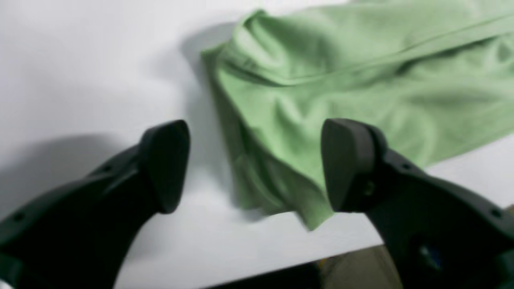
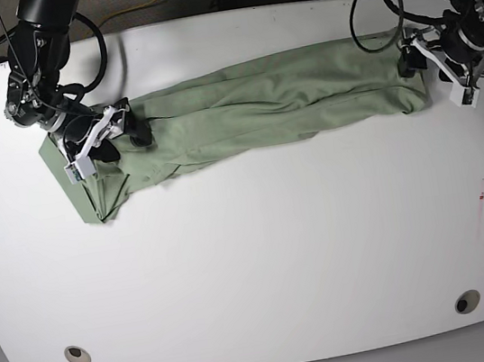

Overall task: Fold the T-shirt properly
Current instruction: 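Release the shirt end with the left gripper and regrasp its folded edge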

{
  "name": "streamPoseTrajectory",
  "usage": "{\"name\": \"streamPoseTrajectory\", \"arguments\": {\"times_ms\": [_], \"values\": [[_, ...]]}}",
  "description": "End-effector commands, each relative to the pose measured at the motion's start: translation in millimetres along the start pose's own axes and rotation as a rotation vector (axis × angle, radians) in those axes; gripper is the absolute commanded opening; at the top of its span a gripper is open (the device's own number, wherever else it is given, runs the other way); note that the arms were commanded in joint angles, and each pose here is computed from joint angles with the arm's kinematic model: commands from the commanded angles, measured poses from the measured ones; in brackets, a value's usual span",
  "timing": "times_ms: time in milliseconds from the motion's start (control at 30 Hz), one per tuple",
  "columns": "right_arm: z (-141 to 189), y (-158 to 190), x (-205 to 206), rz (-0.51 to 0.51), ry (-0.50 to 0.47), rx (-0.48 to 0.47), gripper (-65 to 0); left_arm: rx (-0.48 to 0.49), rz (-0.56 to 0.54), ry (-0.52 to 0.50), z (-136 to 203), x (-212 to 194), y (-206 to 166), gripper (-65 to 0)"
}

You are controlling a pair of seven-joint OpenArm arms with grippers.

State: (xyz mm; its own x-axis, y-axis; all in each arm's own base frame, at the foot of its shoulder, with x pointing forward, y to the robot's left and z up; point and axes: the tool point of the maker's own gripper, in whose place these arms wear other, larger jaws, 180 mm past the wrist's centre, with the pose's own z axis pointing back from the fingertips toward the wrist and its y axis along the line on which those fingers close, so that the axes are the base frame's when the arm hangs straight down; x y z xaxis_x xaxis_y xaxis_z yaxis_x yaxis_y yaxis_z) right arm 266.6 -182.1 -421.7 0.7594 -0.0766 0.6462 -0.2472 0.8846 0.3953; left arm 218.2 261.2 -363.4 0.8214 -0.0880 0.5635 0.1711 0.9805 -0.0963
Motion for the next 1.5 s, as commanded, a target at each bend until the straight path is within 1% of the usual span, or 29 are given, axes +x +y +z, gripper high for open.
{"name": "streamPoseTrajectory", "arguments": {"times_ms": [0,67,133,233,433,600,833,900,933,1100,1133,1200,1333,1467], "values": [[4,-14,-35,-0.005,0.160,-0.070,-14.1,0.005,0.054,0.007,-1,-9,12,-15.4],[4,-14,-35,-0.005,0.160,-0.070,-14.1,-0.005,0.091,0.021,-6,-15,19,-15.3],[4,-14,-36,-0.006,0.162,-0.070,-14.1,-0.017,0.107,0.027,-9,-16,26,-15.3],[4,-14,-37,-0.006,0.164,-0.071,-14.1,-0.055,0.144,0.029,-15,-21,24,-15.3],[4,-14,-37,-0.006,0.164,-0.071,-14.1,-0.074,0.166,0.046,-21,-28,22,-15.3],[4,-14,-37,-0.006,0.163,-0.070,-14.1,-0.121,0.163,0.052,-31,-28,2,-15.3],[4,-14,-38,-0.008,0.166,-0.071,-14.1,-0.172,0.193,0.053,-42,-32,-22,-16.0],[4,-14,-38,-0.008,0.166,-0.071,-14.1,-0.176,0.188,0.055,-43,-32,-23,-19.4],[4,-14,-38,-0.008,0.166,-0.071,-14.1,-0.179,0.185,0.057,-43,-32,-25,-22.8],[6,-14,-43,-0.012,0.176,-0.071,-14.1,-0.202,0.166,0.067,-48,-31,-34,-55.1],[6,-14,-43,-0.012,0.176,-0.071,-14.1,-0.215,0.154,0.073,-50,-31,-38,-59.3],[6,-14,-44,-0.013,0.177,-0.071,-14.1,-0.224,0.126,0.065,-50,-25,-44,-62.9],[6,-14,-45,-0.013,0.178,-0.071,-14.1,-0.189,0.065,0.003,-37,-2,-43,-63.3],[6,-14,-45,-0.013,0.179,-0.071,-14.1,-0.134,-0.027,-0.076,-16,26,-43,-63.3]]}}
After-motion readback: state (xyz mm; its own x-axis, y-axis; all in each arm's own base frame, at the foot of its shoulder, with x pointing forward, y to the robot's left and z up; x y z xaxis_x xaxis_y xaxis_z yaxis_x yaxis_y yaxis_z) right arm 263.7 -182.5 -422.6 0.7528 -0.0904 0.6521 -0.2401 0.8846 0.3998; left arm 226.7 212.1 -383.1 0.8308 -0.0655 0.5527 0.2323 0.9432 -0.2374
